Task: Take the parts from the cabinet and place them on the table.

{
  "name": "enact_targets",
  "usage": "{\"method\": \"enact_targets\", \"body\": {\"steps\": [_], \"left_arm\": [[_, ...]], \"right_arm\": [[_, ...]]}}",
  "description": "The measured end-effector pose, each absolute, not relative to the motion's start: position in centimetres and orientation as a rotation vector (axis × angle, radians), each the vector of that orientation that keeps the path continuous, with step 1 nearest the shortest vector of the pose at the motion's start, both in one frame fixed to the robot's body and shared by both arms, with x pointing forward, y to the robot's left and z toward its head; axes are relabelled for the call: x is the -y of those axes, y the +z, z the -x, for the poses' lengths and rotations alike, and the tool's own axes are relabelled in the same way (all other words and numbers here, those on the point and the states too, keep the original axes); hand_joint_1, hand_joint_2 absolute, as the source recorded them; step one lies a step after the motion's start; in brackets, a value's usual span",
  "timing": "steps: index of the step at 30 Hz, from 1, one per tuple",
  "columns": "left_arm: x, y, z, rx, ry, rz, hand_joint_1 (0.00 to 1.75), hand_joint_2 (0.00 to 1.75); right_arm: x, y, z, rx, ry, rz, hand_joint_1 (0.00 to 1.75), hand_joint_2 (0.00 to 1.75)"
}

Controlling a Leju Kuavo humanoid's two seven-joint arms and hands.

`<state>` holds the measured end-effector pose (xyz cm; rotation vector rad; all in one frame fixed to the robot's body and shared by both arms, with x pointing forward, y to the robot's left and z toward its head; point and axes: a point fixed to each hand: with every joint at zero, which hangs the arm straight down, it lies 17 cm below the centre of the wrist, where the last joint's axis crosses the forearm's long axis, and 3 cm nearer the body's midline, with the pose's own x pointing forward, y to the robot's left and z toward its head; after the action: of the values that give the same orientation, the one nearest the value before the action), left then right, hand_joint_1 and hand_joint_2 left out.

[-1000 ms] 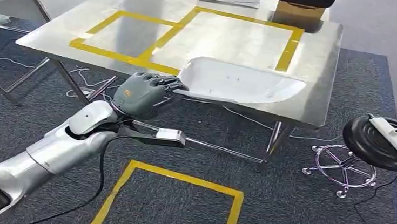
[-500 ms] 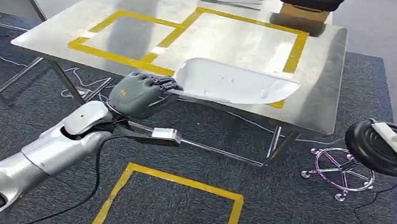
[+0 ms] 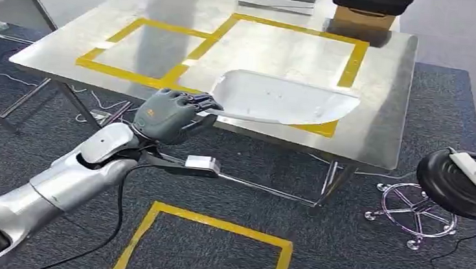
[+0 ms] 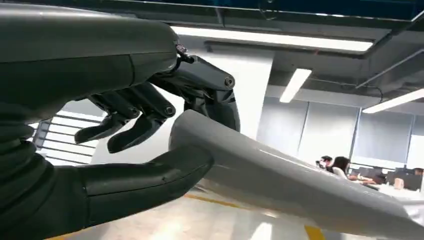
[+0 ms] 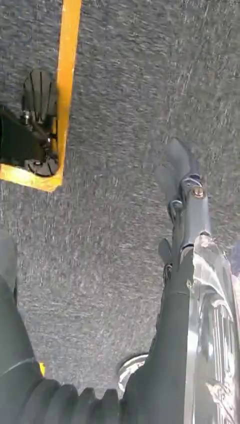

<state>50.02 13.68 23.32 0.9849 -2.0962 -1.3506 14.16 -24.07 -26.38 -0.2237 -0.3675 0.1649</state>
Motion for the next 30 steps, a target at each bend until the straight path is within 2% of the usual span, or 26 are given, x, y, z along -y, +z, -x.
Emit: {"method": "enact_targets", "body": {"steps": [30], "left_arm": [[-13.84, 23.17, -49.81, 2.094, -1.353, -0.989, 1.75, 1.75]], "right_arm": [[24.13, -26.32, -14.42, 0.371, 0.168, 0.226, 0.0, 1.75]]}}
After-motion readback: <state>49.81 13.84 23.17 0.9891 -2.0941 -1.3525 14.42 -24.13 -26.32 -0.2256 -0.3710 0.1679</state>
